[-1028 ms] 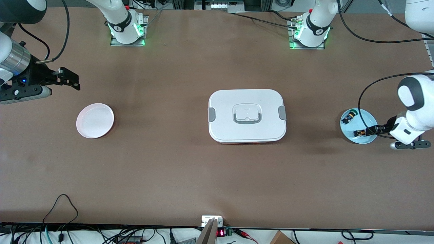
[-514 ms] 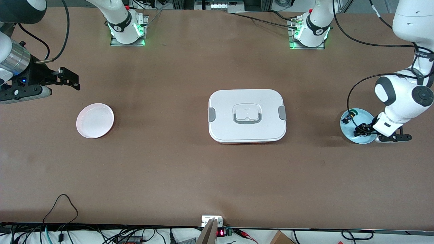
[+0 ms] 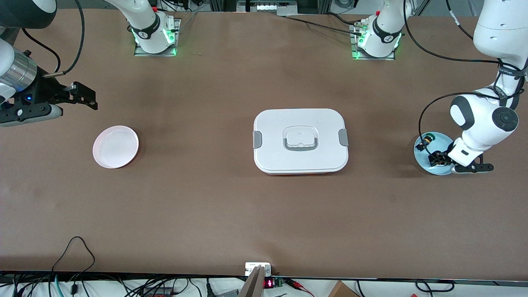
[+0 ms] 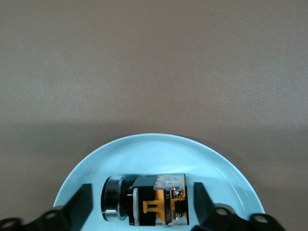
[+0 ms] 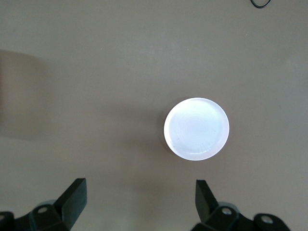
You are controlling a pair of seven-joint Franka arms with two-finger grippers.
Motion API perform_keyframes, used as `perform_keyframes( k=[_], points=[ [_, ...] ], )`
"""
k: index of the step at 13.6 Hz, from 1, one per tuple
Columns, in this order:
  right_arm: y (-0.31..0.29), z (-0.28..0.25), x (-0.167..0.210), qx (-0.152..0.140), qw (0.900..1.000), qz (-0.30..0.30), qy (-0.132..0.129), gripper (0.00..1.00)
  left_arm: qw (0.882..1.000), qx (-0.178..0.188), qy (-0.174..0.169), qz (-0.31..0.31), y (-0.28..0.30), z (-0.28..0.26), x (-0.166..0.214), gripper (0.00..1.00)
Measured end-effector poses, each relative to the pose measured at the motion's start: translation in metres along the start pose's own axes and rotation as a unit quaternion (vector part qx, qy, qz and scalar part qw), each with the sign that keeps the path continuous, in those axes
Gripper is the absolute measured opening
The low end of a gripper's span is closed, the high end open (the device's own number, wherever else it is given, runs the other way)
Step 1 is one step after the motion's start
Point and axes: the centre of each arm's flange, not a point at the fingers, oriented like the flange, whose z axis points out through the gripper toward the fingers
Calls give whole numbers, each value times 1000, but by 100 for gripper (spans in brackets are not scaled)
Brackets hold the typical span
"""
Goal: Transfer orange switch to right arm and place
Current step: 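Lower the left gripper onto the orange switch in the blue dish and grasp, then carry the orange switch with the left gripper while the right gripper approaches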
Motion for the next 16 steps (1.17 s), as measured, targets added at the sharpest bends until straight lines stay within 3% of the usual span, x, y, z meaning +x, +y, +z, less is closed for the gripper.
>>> perform_keyframes(
  k=[1, 2, 3, 8, 10, 11, 13, 16],
  points=[
    [0, 0, 0, 0, 1000, 0, 0, 100, 1000, 0, -3, 0, 0, 3, -1, 87],
    [0, 0, 0, 0, 1000, 0, 0, 100, 1000, -1, -6, 0, 1, 8, -3, 76],
    [0, 0, 0, 0, 1000, 0, 0, 100, 1000, 0, -4, 0, 1, 7, -2, 72],
    [0, 0, 0, 0, 1000, 0, 0, 100, 1000, -2, -7, 1, 1, 0, 6, 72],
    [0, 0, 0, 0, 1000, 0, 0, 100, 999, -16, -50, 3, 1, -27, 24, 72],
    [0, 0, 0, 0, 1000, 0, 0, 100, 995, -30, -91, 8, 2, -63, 44, 72],
    [0, 0, 0, 0, 1000, 0, 0, 100, 988, -54, -142, 11, 10, -118, 66, 72],
    [0, 0, 0, 0, 1000, 0, 0, 100, 972, -134, -192, -9, 34, -162, 75, 72]
  ],
)
